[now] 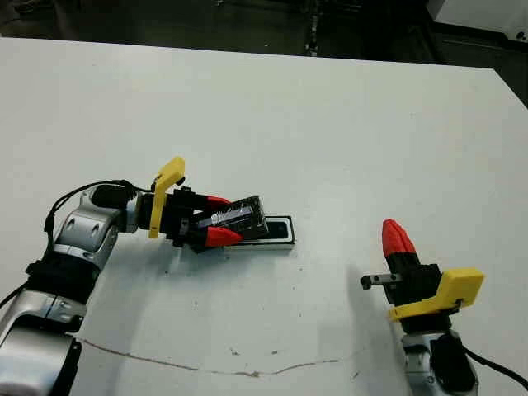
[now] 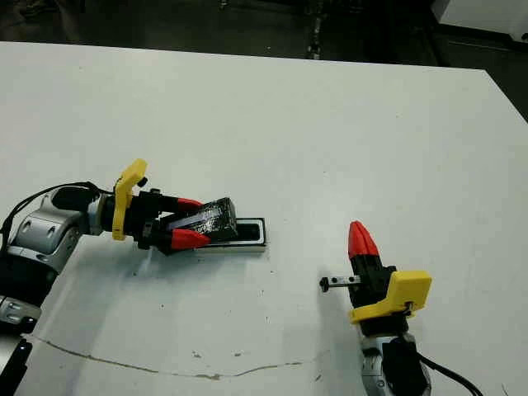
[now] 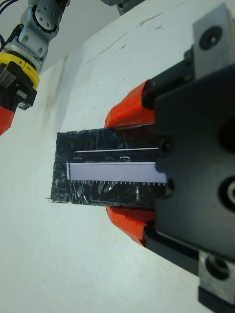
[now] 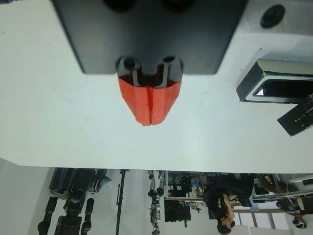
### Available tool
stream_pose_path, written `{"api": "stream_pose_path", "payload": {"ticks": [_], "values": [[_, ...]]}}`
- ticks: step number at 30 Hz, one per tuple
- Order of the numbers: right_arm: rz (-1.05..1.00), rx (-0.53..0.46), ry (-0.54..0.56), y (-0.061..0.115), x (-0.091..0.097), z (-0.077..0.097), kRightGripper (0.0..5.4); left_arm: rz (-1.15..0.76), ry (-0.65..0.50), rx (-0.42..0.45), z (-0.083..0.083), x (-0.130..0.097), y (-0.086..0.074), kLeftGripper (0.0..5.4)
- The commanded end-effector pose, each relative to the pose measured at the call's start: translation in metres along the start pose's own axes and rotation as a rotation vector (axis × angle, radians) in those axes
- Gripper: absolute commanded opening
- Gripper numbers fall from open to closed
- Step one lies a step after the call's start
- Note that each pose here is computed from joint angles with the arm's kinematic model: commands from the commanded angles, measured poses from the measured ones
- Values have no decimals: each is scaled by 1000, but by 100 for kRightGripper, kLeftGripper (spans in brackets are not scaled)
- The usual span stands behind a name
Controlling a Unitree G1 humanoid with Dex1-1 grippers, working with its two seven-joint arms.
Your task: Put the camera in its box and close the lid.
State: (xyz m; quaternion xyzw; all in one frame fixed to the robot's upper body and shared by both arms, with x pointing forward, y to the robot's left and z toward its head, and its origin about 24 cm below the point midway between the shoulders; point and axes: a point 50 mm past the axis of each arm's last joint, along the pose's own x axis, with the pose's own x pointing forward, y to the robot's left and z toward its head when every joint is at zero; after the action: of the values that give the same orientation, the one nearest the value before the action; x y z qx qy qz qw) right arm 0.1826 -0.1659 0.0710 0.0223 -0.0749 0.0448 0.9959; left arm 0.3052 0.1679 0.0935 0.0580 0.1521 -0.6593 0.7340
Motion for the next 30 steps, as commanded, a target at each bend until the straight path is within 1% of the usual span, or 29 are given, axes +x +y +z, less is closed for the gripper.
{"api": "stream_pose_path", "payload": {"ticks": [1,4,10,19,22,24,26,30], "values": [[-5,5,13,-2,-1,-1,0,-47,51,-66,-24,11,-8,313],[-2,1,10,-3,-2,-1,0,-53,50,-54,-24,13,-9,313],[-9,10,19,-2,-2,-1,0,-68,53,-94,-28,16,-11,313],[-8,-3,21,-2,-3,-1,0,-21,47,-46,-32,28,-18,313],[-7,-3,17,-2,-3,-1,0,25,59,-36,-32,32,-20,313],[-8,-3,15,-3,-3,-1,0,74,71,-50,-32,35,-22,313],[-6,3,15,-2,-3,-1,0,113,97,-63,-30,37,-25,313],[-5,-1,17,-2,-3,-2,0,136,162,-41,-24,40,-31,313]]}}
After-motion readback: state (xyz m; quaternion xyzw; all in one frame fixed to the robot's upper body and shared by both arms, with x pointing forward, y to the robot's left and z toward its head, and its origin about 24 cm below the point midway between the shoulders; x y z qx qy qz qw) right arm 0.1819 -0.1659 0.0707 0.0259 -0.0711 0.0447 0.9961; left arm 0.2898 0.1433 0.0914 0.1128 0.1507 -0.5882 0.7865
